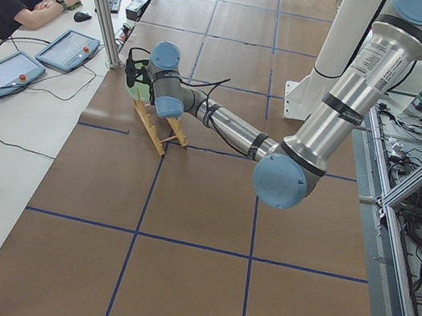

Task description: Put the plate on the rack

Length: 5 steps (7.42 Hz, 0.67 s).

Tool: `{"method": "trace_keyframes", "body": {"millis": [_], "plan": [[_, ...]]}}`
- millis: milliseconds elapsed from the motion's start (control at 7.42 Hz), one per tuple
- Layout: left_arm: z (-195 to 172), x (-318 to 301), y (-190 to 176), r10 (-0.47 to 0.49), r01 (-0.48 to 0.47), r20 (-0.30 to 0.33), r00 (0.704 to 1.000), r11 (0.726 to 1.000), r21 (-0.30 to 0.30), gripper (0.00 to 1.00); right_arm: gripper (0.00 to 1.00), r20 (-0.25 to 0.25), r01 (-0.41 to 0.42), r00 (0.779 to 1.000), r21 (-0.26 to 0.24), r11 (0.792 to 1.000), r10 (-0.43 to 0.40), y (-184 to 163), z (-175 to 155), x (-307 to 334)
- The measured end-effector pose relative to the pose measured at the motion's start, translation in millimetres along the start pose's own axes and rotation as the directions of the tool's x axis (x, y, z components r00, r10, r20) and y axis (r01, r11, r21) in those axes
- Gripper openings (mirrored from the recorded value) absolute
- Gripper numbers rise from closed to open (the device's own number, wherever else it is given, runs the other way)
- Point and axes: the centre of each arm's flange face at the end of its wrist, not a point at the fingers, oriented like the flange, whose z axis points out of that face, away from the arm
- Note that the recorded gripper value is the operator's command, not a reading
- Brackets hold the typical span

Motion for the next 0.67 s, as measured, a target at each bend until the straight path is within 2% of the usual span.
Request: {"method": "trace_keyframes", "body": {"millis": [135, 270, 404, 539, 674], "plan": [[-28.5, -39.8, 2.8, 0.104, -0.103, 0.089, 0.991, 0.995, -0.019, 1.00, 1.00, 0.000, 0.000, 1.000, 0.000, 1.000, 0.000, 0.1, 0.0, 0.1], [-60.6, -81.7, -4.5, 0.194, -0.189, 0.168, 0.967, 0.981, -0.040, 1.00, 1.00, 0.000, 0.000, 1.000, 0.000, 1.000, 0.000, 0.0, -0.1, 0.1], [-96.4, -128.7, -18.2, 0.293, -0.282, 0.238, 0.926, 0.956, -0.081, 1.00, 1.00, 0.000, 0.000, 1.000, 0.000, 1.000, 0.000, 0.0, 0.0, 0.0], [-135.4, -186.4, -28.8, 0.392, -0.363, 0.289, 0.873, 0.920, -0.150, 1.00, 1.00, 0.000, 0.000, 1.000, 0.000, 1.000, 0.000, 0.1, 0.1, 0.2], [-173.9, -251.9, -27.7, 0.418, -0.372, 0.320, 0.850, 0.907, -0.198, 1.00, 1.00, 0.000, -0.001, 1.000, 0.000, 1.000, 0.001, 0.1, 0.2, 0.3]]}}
